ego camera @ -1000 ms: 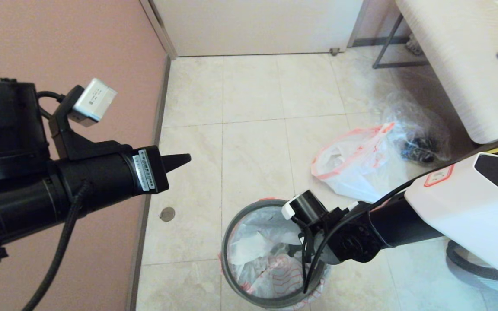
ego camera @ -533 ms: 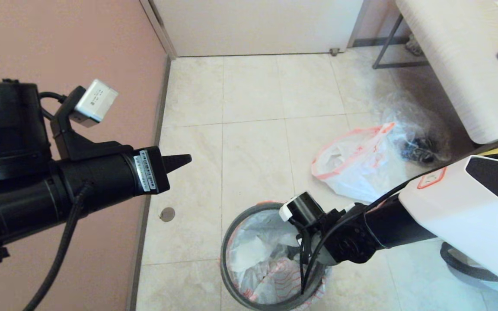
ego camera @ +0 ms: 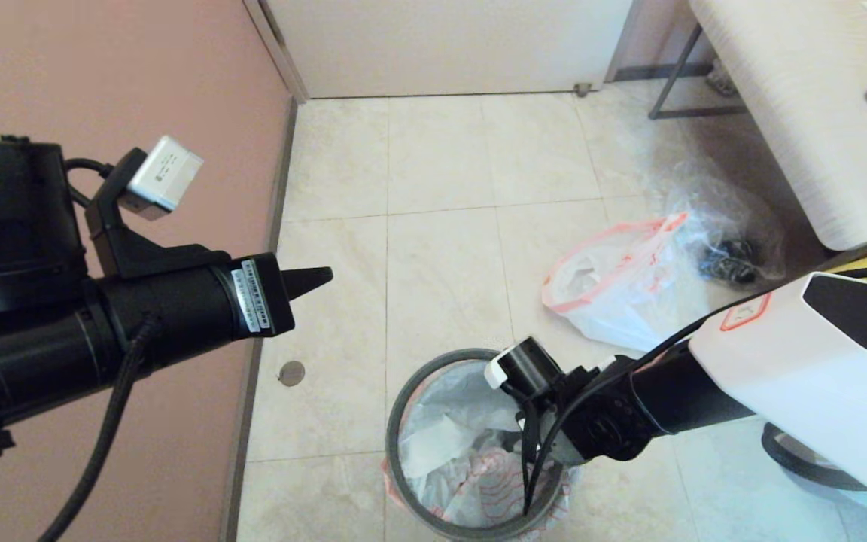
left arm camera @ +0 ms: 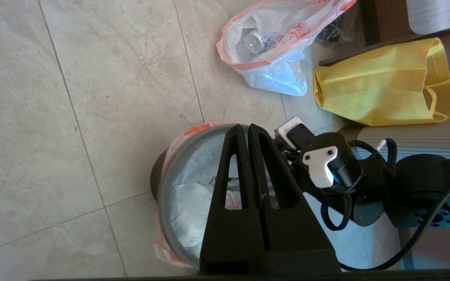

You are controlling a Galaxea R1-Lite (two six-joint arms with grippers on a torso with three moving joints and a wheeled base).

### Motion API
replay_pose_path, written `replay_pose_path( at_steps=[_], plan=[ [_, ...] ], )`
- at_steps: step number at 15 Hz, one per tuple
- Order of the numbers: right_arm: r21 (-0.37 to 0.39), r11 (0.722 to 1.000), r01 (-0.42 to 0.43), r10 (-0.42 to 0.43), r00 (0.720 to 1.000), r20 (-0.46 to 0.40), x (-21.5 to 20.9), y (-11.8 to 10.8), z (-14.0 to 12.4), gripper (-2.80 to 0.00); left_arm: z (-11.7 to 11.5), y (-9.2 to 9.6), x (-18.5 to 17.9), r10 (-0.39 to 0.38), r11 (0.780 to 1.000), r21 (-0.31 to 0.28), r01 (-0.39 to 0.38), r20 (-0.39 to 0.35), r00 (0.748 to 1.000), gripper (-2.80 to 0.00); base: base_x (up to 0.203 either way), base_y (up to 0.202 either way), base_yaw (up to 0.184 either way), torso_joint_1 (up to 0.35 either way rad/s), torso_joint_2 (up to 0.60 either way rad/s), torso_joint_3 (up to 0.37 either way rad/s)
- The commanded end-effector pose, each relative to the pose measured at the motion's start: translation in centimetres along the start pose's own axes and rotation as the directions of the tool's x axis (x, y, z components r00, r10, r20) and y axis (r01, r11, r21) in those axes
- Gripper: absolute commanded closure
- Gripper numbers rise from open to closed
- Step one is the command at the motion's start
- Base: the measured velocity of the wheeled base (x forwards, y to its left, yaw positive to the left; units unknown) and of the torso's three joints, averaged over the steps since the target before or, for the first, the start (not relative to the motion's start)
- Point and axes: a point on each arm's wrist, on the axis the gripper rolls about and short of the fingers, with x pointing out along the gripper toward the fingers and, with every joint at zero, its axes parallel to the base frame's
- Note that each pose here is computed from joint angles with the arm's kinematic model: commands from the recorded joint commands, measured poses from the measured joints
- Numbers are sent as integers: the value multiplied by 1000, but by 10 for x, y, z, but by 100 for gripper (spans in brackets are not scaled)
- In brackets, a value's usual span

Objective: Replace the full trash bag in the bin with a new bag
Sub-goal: Place the trash can ring on the trash can

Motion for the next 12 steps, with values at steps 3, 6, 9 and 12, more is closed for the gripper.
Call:
replay_pose_path(
  at_steps=[3, 6, 9, 12],
  plan=[
    [15, 1000, -10, 10, 999, 32, -21, -9, 4, -280, 0, 0, -1, 0, 1000, -1, 0, 4, 1000, 0, 0, 0, 0, 0, 0, 0],
    [28, 999, -23, 21, 998, 54, -44, -25, 2, -280, -2, 1, 3, 2, 1000, 1, -2, -15, 1000, 0, 0, 0, 0, 0, 0, 0],
    [72, 996, -54, 48, 996, 74, -61, -39, 0, -280, -10, 3, 16, 20, 1000, 2, -20, -62, 998, 0, 0, 0, 0, 0, 0, 0],
    [144, 944, -296, 286, 954, 85, -76, -42, 5, 0, -17, 6, 27, 29, 1000, 0, -29, -102, 994, 0, 0, 0, 0, 0, 0, 0]
  ],
)
